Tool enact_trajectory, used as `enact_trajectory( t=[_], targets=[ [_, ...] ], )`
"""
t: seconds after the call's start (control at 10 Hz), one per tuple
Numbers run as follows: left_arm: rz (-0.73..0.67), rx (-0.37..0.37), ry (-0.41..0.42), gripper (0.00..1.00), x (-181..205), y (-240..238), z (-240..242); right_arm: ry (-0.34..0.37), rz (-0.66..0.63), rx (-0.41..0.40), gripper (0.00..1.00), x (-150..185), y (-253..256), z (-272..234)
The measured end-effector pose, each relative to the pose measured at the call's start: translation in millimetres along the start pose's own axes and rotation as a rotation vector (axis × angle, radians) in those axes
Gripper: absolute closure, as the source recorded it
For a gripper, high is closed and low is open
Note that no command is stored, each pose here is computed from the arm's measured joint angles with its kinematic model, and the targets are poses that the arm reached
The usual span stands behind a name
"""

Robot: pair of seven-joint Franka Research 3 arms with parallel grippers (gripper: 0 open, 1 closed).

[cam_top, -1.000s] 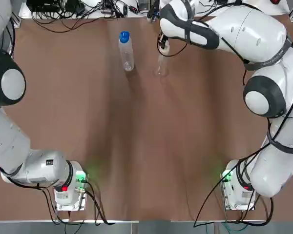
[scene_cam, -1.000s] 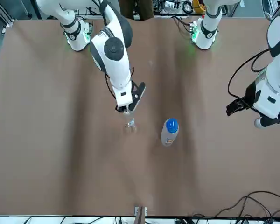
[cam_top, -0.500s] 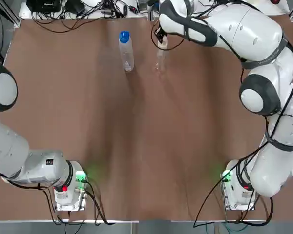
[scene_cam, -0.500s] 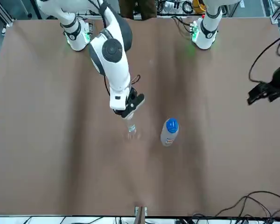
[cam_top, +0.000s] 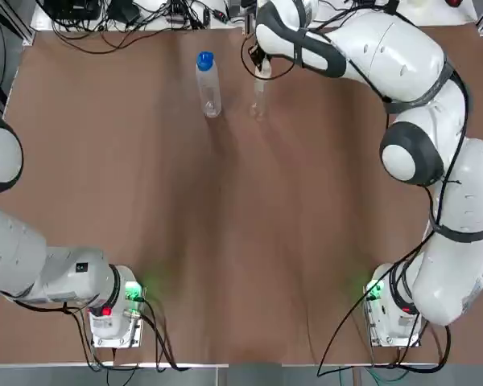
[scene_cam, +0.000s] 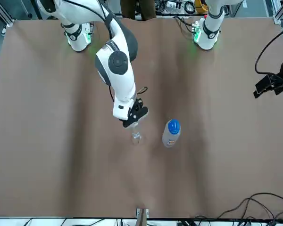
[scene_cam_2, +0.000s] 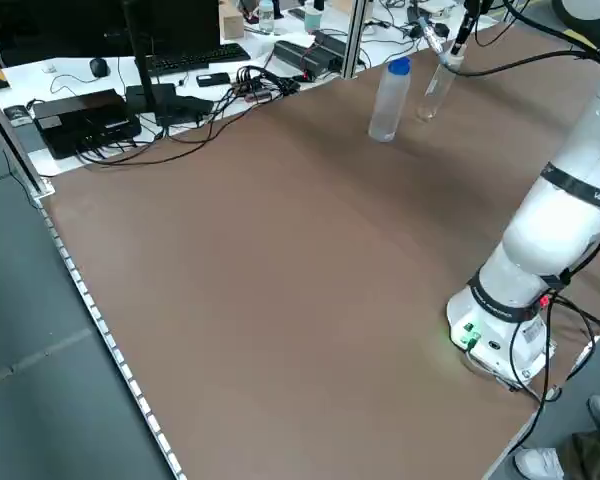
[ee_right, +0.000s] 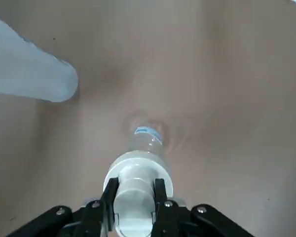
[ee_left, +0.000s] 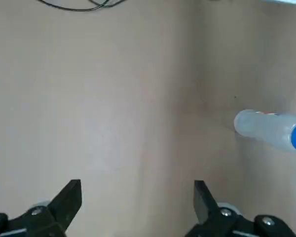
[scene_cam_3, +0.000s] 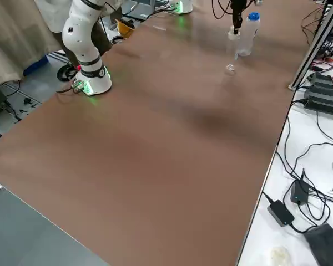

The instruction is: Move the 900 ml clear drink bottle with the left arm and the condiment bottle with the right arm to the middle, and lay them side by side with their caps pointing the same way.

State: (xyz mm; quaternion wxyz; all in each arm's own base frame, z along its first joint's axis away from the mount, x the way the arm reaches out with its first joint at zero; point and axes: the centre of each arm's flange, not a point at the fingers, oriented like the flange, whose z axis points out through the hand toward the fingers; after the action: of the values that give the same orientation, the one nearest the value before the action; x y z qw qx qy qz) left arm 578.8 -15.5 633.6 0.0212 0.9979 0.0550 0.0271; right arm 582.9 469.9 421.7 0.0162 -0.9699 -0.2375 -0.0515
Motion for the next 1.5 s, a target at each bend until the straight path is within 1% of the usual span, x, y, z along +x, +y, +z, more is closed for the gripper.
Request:
enact_trajectory(
  t=[0.4, 0.7, 0.9, 1.1, 1.3, 1.5],
  targets=[
    [0.027, 0.002, -0.030, 0.00, -2, 6, 9, -0.032, 0.012, -0.007, 0.66, 10, 2, 11],
    [0.082, -0.001, -0.062, 0.00, -3, 36, 25, -0.040, 0.017, -0.011, 0.66, 12, 4, 16],
    [0.082, -0.001, -0.065, 0.00, -2, 36, 27, -0.042, 0.018, -0.011, 0.66, 12, 4, 17],
    [0.085, -0.002, -0.057, 0.00, -1, 31, 24, -0.043, 0.018, -0.011, 0.64, 12, 4, 17],
    [0.105, -0.005, -0.036, 0.00, 2, 30, 21, -0.037, 0.018, -0.010, 0.54, 13, 3, 14],
    [0.107, -0.009, -0.007, 0.00, 5, 31, 20, -0.051, 0.018, -0.012, 0.24, 12, 3, 12]
  ],
)
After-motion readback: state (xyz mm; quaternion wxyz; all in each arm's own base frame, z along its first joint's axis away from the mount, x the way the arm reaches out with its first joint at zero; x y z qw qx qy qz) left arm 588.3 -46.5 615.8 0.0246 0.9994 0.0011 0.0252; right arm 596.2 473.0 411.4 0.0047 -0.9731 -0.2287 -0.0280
